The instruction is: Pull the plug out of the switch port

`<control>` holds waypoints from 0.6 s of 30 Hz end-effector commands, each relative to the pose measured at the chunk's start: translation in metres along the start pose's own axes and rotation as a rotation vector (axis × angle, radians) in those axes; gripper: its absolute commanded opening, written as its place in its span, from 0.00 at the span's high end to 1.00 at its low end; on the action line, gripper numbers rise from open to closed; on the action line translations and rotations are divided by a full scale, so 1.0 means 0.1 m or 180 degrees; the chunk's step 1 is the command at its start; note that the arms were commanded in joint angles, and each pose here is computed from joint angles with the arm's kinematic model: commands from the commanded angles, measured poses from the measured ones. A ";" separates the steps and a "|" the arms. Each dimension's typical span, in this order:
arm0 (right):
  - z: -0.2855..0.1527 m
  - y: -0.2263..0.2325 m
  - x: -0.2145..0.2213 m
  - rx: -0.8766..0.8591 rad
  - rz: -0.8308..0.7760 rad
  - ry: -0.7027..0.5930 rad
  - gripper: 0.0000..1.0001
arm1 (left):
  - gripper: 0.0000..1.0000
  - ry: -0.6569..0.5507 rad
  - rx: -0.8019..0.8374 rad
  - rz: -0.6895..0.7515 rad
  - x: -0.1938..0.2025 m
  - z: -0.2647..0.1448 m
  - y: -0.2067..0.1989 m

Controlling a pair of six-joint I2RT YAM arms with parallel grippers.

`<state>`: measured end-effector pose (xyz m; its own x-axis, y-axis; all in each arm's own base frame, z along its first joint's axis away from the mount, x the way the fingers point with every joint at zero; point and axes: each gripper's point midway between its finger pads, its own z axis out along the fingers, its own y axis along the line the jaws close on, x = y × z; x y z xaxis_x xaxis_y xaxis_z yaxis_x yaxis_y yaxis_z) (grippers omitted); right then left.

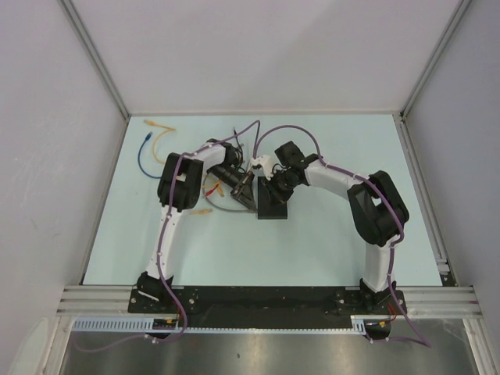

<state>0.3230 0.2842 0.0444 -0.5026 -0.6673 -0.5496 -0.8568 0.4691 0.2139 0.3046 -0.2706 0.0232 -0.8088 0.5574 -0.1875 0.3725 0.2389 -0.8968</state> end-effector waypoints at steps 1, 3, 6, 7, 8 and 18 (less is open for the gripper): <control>0.11 -0.06 0.43 0.0073 0.0128 0.0439 1.00 | 1.00 0.0069 -0.0399 0.0308 -0.04 -0.23 0.20; 0.12 -0.06 0.43 0.0067 0.0135 0.0442 1.00 | 1.00 0.0021 -0.0502 0.0325 -0.13 -0.32 0.25; 0.12 -0.07 0.43 0.0073 0.0128 0.0439 1.00 | 1.00 0.0094 -0.0512 0.0309 -0.07 -0.28 0.28; 0.11 -0.07 0.43 0.0077 0.0123 0.0441 1.00 | 1.00 0.0129 -0.0479 0.0318 -0.02 -0.25 0.27; 0.11 -0.06 0.43 0.0073 0.0121 0.0446 1.00 | 1.00 0.0160 -0.0455 0.0329 0.02 -0.22 0.25; 0.11 -0.08 0.43 0.0100 0.0109 0.0442 1.00 | 1.00 0.0234 -0.0604 0.0553 0.02 -0.36 0.04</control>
<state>0.3227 0.2846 0.0444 -0.5018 -0.6680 -0.5495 -0.8573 0.4687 0.2131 0.2851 -0.2498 0.0192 -0.7950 0.5985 -0.0991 0.3413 0.3062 -0.8887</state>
